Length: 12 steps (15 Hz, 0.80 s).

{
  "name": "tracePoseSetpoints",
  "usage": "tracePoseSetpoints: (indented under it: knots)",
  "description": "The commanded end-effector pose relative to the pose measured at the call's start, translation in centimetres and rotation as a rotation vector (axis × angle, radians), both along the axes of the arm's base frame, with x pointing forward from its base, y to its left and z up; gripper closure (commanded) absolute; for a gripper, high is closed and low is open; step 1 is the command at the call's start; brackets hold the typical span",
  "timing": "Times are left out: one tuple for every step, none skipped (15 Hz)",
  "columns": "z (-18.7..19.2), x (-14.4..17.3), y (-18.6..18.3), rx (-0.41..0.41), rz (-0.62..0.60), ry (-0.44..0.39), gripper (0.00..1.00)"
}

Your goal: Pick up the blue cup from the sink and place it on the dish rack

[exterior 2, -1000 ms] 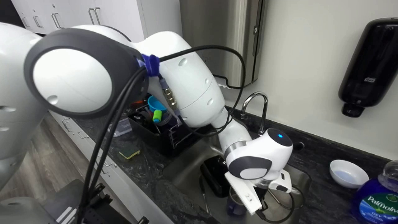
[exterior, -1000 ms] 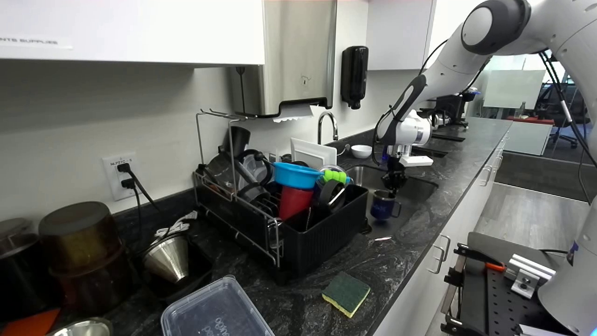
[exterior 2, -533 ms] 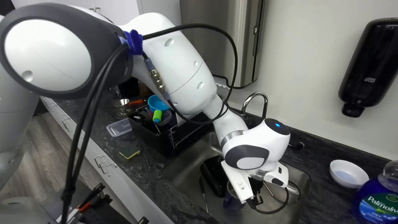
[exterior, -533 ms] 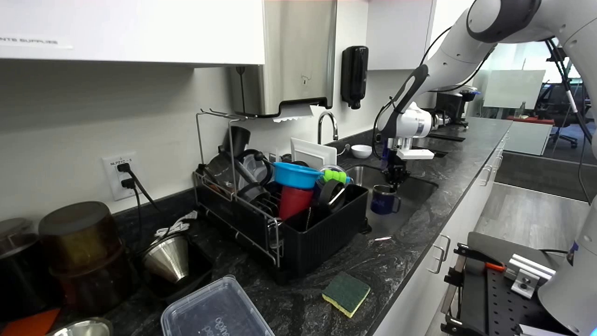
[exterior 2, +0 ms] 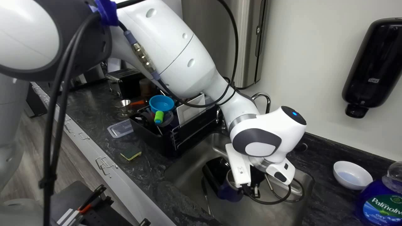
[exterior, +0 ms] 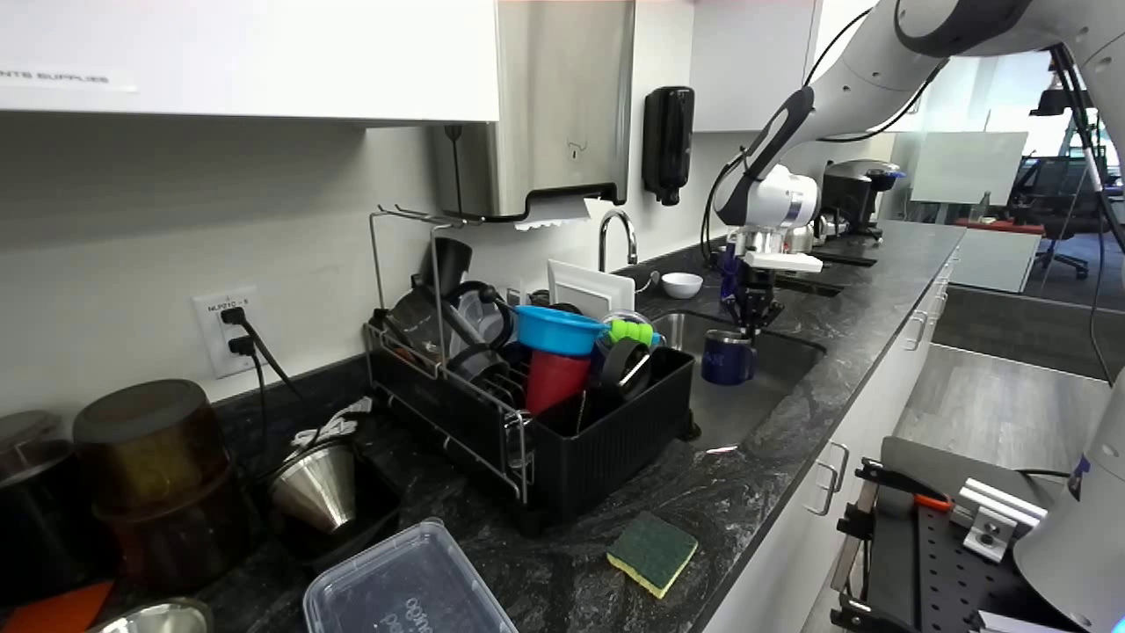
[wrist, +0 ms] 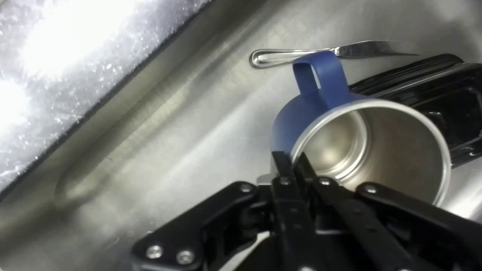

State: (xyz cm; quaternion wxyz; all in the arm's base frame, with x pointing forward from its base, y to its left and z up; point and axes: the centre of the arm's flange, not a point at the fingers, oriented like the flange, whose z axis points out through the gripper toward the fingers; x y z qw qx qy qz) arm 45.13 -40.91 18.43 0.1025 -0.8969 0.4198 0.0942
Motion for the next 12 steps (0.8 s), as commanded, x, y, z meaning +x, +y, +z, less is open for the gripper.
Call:
tracePoseSetpoints:
  knots:
    - [1.8,0.1,-0.2,0.086,-0.122,0.032,0.98]
    - [2.1,0.1,-0.3,0.105,-0.153,0.041,0.98]
    - [2.3,0.0,-0.4,0.124,-0.180,0.048,0.98]
    - [2.4,-0.1,-0.4,0.142,-0.201,0.059,0.98]
    - [2.6,-0.3,-0.4,0.157,-0.221,0.067,0.98]
    - [2.7,-0.5,-0.4,0.173,-0.236,0.074,0.98]
    - [2.8,-0.7,-0.2,0.189,-0.244,0.080,0.98]
    - [2.9,-1.0,0.0,0.202,-0.250,0.085,0.98]
    - [3.0,-1.3,0.2,0.217,-0.252,0.091,0.98]
    - [3.2,-1.5,0.4,0.234,-0.254,0.099,0.98]
    - [3.5,-1.8,0.7,0.253,-0.253,0.106,0.98]
    - [3.8,-2.0,1.0,0.270,-0.252,0.109,0.98]
